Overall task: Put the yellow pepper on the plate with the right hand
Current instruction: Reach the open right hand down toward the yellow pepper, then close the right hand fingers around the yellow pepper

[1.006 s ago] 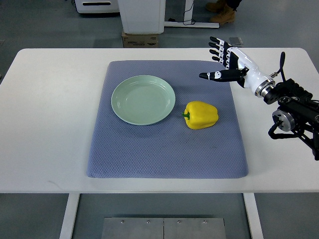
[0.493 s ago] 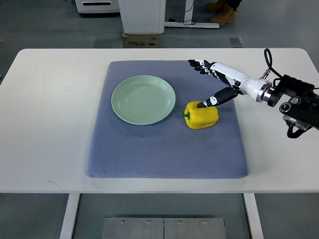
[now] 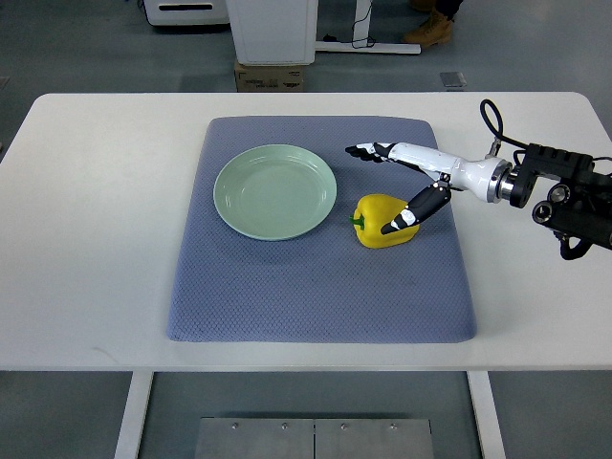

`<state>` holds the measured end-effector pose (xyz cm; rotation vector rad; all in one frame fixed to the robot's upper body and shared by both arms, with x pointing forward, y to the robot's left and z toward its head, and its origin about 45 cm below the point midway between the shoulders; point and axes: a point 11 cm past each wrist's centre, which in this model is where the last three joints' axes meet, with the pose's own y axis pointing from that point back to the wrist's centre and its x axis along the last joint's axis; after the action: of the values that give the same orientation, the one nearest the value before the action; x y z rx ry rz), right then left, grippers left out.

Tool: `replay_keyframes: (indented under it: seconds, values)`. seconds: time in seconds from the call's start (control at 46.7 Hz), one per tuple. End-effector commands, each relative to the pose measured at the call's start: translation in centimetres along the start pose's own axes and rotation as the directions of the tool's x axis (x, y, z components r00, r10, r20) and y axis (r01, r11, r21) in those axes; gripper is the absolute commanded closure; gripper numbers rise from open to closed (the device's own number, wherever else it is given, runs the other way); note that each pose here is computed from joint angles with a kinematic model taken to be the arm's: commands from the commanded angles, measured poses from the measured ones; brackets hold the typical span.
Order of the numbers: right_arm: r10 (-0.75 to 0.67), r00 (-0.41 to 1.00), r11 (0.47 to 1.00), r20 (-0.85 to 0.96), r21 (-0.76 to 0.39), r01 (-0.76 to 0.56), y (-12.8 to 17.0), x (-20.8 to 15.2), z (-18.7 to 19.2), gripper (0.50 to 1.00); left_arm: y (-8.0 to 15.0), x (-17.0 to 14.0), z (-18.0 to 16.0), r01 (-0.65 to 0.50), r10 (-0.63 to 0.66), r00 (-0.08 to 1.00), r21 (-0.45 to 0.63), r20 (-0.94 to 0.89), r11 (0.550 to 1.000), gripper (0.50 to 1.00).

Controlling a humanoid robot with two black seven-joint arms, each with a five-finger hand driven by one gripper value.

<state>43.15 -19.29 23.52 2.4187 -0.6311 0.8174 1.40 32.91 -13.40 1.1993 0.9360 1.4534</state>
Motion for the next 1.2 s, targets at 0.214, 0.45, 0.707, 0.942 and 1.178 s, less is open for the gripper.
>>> replay_keyframes:
  seconds: [0.214,0.45,0.707,0.942,1.178]
  values:
    - [-0.066,0.996,0.997,-0.067,-0.040,0.063,-0.2,-1.3,0.9,0.500,0.0,0.0,0.0,-0.002,0.002,1.000,0.000,0.000,1.000,0.500]
    - [-0.074,0.994,0.997,-0.083,-0.045,0.070,-0.7,-1.5,1.0,0.500,0.0,0.0,0.0,0.000,0.000,1.000,-0.001,-0.001,1.000,0.500]
    - [-0.073,0.991,0.996,-0.114,-0.056,0.067,-1.5,-2.1,1.3,0.502,0.0,0.0,-0.1,-0.001,0.001,1.000,0.001,0.001,1.000,0.500]
    - [-0.074,0.990,0.996,-0.118,-0.064,0.067,-1.5,-2.1,1.7,0.571,0.0,0.0,-0.1,0.000,0.000,1.000,0.001,-0.001,1.000,0.500]
    - [-0.079,0.990,0.995,-0.117,-0.068,0.072,-1.5,-2.4,1.8,0.624,0.0,0.0,-0.1,0.000,0.000,1.000,0.001,-0.001,1.000,0.500]
